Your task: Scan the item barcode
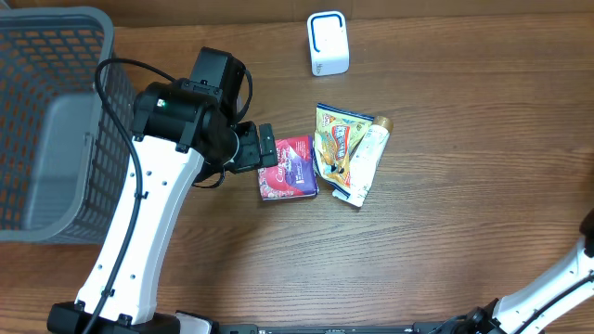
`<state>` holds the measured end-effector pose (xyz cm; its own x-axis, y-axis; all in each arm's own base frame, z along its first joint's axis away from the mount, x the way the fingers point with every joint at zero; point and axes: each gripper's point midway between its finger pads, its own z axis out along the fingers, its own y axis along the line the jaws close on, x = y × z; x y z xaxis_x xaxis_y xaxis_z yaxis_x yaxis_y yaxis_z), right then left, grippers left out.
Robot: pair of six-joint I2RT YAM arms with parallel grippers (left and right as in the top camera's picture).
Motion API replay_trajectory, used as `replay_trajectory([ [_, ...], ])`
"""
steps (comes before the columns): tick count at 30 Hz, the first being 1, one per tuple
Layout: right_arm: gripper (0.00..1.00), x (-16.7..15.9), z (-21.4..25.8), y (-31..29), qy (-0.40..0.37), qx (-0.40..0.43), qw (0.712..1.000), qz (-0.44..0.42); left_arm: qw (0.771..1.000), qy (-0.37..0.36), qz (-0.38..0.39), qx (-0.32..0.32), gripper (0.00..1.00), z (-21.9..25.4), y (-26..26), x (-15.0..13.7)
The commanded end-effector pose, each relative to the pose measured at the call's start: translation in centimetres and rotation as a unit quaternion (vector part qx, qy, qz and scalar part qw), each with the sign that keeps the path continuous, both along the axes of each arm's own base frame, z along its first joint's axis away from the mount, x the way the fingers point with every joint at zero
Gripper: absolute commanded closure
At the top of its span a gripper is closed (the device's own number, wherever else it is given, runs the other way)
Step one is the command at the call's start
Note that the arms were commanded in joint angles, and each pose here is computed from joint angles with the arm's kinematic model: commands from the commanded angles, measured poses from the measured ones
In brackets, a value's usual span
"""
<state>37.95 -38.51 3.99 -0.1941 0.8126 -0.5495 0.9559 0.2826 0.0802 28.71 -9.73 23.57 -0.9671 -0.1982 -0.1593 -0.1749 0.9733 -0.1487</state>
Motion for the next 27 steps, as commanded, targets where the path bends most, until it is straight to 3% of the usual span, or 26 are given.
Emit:
replay_trajectory([
  [1,0.96,-0.6,2.5,-1.0,-0.033,0.000,0.999,-0.016,1.000,-0.015,-0.006,0.002,0.00,0.7,0.2,0.2],
  [2,0.93,-1.1,2.4,-1.2,-0.030,0.003,0.999,-0.020,1.000,-0.015,-0.006,0.002,0.00,0.7,0.2,0.2],
  [3,0.82,-1.3,2.4,-1.3,-0.029,0.003,0.999,-0.022,1.000,-0.015,-0.006,0.002,0.00,0.7,0.2,0.2],
  [4,0.48,-1.5,2.5,-1.3,-0.026,0.004,0.999,-0.021,1.000,-0.015,-0.006,0.002,0.00,0.7,0.2,0.2],
  [5,0.03,-1.5,2.7,-1.2,-0.022,0.003,1.000,-0.015,1.000,-0.015,-0.006,0.002,0.00,0.7,0.2,0.2],
  [10,0.00,-1.4,8.0,-0.9,-0.031,-0.039,0.998,0.025,1.000,-0.015,-0.006,0.002,0.00,0.7,0.2,0.2],
  [13,0.00,-0.7,13.7,0.0,-0.085,-0.068,0.993,0.042,1.000,-0.015,-0.006,0.002,0.00,0.7,0.2,0.2],
  [16,0.00,1.3,20.8,3.3,-0.188,-0.071,0.973,0.111,1.000,-0.015,-0.006,0.002,0.00,0.7,0.2,0.2],
  [18,0.00,2.8,24.7,7.0,-0.262,-0.044,0.945,0.189,1.000,-0.015,-0.006,0.002,0.00,0.7,0.2,0.2],
  [19,0.00,3.8,26.7,9.8,-0.304,-0.018,0.920,0.245,1.000,-0.015,-0.006,0.002,0.00,0.7,0.2,0.2],
  [20,0.00,4.8,28.7,14.1,-0.351,0.027,0.878,0.324,1.000,-0.015,-0.006,0.002,0.00,0.7,0.2,0.2],
  [24,0.00,6.3,29.5,23.7,-0.393,0.154,0.783,0.457,1.000,-0.015,-0.006,0.002,0.00,0.7,0.2,0.2],
  [27,0.00,7.3,26.5,29.9,-0.345,0.230,0.769,0.487,1.000,-0.015,-0.006,0.002,0.00,0.7,0.2,0.2],
])
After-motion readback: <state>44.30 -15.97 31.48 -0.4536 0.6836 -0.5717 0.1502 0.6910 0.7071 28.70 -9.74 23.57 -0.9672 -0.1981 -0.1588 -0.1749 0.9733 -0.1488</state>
